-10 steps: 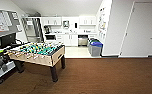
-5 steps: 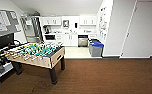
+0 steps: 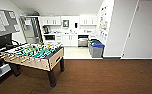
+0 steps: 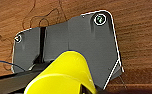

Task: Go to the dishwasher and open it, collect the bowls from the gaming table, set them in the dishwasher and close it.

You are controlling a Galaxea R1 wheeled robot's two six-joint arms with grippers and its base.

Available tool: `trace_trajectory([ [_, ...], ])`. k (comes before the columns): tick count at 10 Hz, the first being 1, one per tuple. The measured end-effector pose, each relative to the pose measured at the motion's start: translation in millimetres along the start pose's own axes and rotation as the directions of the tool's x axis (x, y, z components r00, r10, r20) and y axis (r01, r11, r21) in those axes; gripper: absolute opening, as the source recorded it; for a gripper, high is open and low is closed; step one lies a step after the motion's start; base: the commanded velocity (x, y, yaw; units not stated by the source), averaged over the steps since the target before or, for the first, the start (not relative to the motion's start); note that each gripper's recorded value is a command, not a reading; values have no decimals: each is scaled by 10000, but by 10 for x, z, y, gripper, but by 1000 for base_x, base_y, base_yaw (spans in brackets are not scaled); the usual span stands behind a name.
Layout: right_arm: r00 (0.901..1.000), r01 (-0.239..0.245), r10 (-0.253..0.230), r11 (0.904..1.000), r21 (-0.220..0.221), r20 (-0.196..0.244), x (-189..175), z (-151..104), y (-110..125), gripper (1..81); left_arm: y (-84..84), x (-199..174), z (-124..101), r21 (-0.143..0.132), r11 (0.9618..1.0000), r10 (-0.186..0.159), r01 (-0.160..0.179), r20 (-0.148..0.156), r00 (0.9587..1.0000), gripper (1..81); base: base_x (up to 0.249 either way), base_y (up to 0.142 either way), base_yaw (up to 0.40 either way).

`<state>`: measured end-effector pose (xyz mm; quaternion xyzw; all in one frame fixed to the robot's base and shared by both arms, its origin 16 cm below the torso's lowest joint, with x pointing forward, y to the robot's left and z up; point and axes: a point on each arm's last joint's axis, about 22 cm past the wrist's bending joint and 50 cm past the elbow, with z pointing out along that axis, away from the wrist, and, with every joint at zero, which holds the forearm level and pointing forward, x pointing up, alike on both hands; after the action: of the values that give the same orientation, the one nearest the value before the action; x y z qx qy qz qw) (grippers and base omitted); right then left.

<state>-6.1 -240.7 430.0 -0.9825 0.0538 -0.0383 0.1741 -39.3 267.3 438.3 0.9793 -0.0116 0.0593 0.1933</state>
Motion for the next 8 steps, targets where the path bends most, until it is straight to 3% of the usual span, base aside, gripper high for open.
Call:
trace_trajectory([
  [2, 10000, 14, -15, 10000, -50, -53, 29, -11, 37, 10, 36, 10, 14, -62, 10000, -1, 1, -23, 10000, 10, 153, -67, 0],
  [8, 10000, 0, 0, 10000, -74, 31, -33, -18, 52, 10, 10, -27, -2, -18, 10000, -8, 8, 30, 10000, 10, 140, 0, 0],
])
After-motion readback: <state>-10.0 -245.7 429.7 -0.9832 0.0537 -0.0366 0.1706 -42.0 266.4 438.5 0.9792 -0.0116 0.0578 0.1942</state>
